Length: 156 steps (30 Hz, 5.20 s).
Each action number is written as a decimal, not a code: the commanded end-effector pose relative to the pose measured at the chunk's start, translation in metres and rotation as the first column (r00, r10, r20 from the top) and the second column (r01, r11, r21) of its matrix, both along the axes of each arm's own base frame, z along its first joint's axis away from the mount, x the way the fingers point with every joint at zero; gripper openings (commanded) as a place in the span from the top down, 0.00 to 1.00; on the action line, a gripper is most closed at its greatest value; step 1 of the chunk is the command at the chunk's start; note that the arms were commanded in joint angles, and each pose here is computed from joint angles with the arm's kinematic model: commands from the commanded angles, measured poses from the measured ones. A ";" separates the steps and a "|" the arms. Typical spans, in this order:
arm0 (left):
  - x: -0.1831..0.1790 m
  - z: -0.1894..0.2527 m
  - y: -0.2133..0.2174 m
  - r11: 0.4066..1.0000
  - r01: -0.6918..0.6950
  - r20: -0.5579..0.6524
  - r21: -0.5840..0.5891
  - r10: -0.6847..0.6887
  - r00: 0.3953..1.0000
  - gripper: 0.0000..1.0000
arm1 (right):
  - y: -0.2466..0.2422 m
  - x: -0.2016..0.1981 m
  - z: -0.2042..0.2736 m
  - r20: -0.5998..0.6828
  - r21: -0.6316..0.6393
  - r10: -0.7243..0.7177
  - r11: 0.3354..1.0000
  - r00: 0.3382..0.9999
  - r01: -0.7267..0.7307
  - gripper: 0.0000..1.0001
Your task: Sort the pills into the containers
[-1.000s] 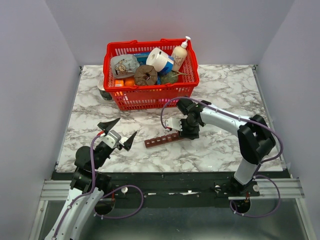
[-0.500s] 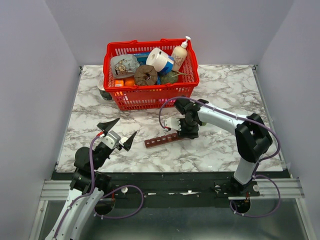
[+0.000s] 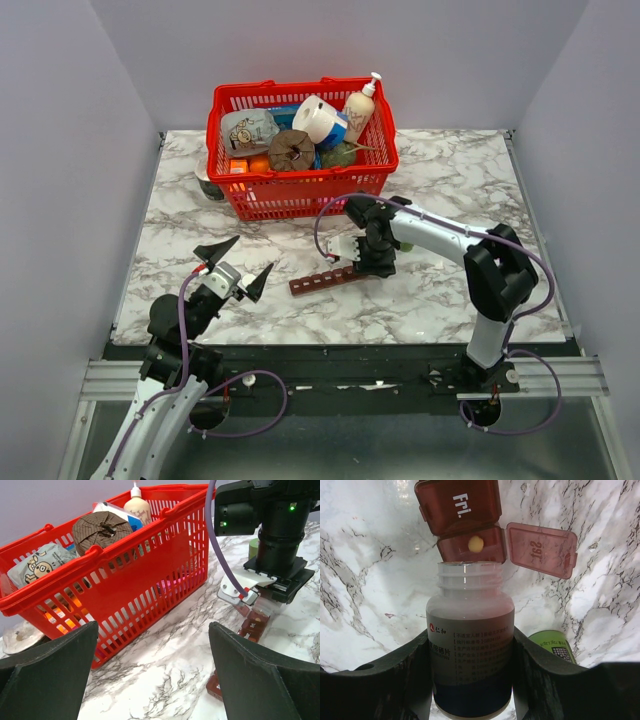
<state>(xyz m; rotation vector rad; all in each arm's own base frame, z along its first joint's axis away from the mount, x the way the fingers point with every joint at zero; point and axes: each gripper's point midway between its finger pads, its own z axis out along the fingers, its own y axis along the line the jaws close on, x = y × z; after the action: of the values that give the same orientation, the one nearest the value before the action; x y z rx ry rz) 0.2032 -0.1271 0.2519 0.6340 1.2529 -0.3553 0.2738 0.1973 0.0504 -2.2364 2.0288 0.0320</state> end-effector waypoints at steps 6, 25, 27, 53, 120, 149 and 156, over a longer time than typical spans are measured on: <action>-0.005 0.014 -0.001 1.000 0.020 0.050 -0.008 -0.019 0.999 0.01 | -0.005 0.005 0.003 0.012 -0.068 -0.012 0.998 1.000 0.013 0.99; -0.005 0.013 -0.002 1.000 0.023 0.046 -0.006 -0.022 0.999 0.01 | 0.003 0.002 0.006 0.000 -0.013 -0.023 1.000 1.000 0.023 0.99; -0.005 0.012 -0.002 1.000 0.021 0.043 -0.007 -0.021 0.999 0.01 | 0.006 0.001 0.007 0.006 0.003 -0.022 1.000 1.000 0.022 0.99; -0.005 0.009 -0.006 0.999 0.044 0.024 0.002 -0.044 0.999 0.01 | 0.015 -0.009 0.014 0.016 0.182 -0.061 0.982 0.998 0.057 1.00; 0.071 -0.066 0.025 0.809 -0.536 -0.819 -0.240 0.128 0.559 0.01 | 0.062 -0.105 0.435 0.060 0.953 -0.190 -0.282 0.980 -0.113 0.99; 0.055 -0.209 0.052 0.656 -0.575 -0.827 0.488 0.558 -0.066 0.04 | 0.034 -0.047 0.346 -0.033 0.972 -0.343 -0.228 0.939 -0.049 1.00; 0.048 -0.218 0.055 0.649 -0.560 -0.817 0.515 0.570 -0.091 0.11 | 0.033 -0.047 0.337 -0.055 0.974 -0.342 -0.225 0.938 -0.025 1.00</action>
<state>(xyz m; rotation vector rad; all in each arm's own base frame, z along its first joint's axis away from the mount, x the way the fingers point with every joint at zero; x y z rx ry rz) 0.2511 -0.0795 0.0348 -0.3590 2.6736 0.0171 0.2326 0.2338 0.3781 -0.7059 1.1561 0.9636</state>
